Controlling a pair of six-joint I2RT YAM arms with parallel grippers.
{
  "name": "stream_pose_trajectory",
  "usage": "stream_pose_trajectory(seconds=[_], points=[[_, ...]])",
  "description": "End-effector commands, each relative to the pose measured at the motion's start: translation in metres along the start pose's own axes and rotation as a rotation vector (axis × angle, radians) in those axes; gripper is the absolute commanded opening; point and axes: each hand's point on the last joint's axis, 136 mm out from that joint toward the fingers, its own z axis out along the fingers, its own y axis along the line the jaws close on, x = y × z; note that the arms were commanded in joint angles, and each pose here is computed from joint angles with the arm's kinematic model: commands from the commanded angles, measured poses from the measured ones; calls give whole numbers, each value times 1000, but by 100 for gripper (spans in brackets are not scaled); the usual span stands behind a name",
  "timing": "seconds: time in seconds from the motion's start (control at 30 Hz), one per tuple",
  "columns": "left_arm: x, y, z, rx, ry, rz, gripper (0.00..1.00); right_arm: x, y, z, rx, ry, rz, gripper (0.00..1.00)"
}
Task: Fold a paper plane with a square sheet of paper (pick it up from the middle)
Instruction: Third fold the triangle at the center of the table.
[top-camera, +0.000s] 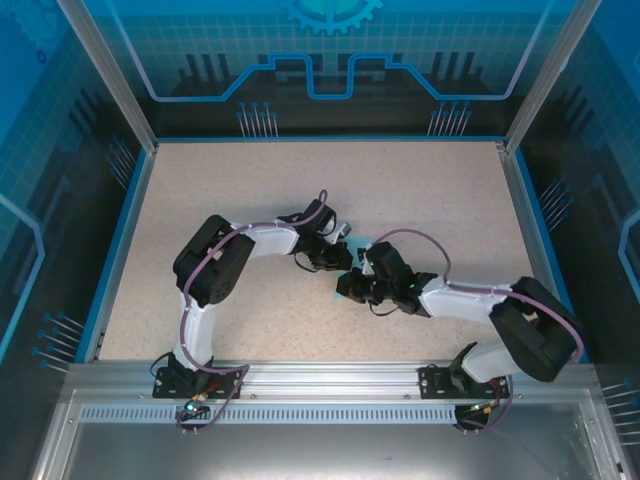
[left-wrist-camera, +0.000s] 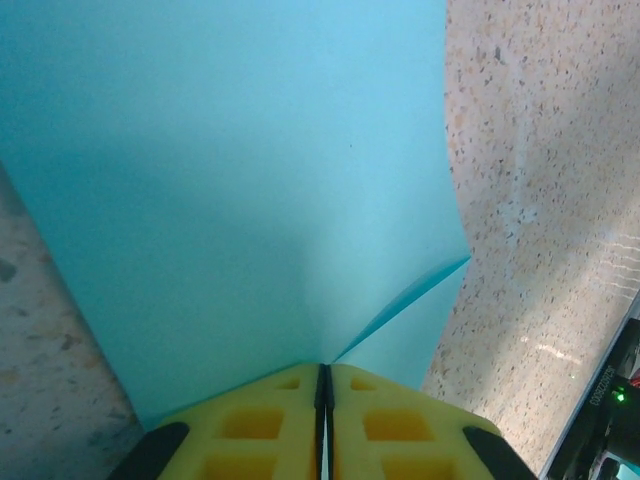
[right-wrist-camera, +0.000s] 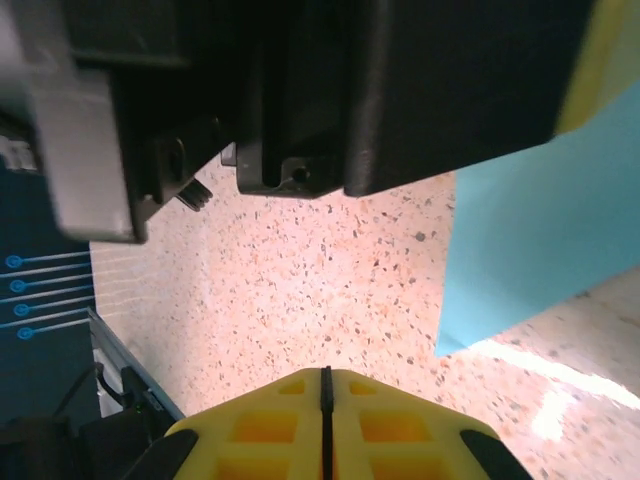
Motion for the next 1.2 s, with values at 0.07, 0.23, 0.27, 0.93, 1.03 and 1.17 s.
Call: stream_pose_trajectory(seconds=[0.07,0.23,0.27,0.93,1.03,1.17], points=[[-2,-26,-24,12,-26,58,25,1,-43,-17,76,-39,75,10],[-3,-36,-44,-7,-54,84,33,1,-34,-24,39,-43,62,11],[0,-36,-46,-10,-51,80,30,0,-29,-24,22,-46,57,11],[26,-6,-16,-15,75,74,4,1,11,23,-34,29,21,6],[25,1,-10,-38,82,77,4,4,5,31,-12,43,32,5],[30,10,-5,-60,108,74,3,7,0,37,-1,55,46,4]])
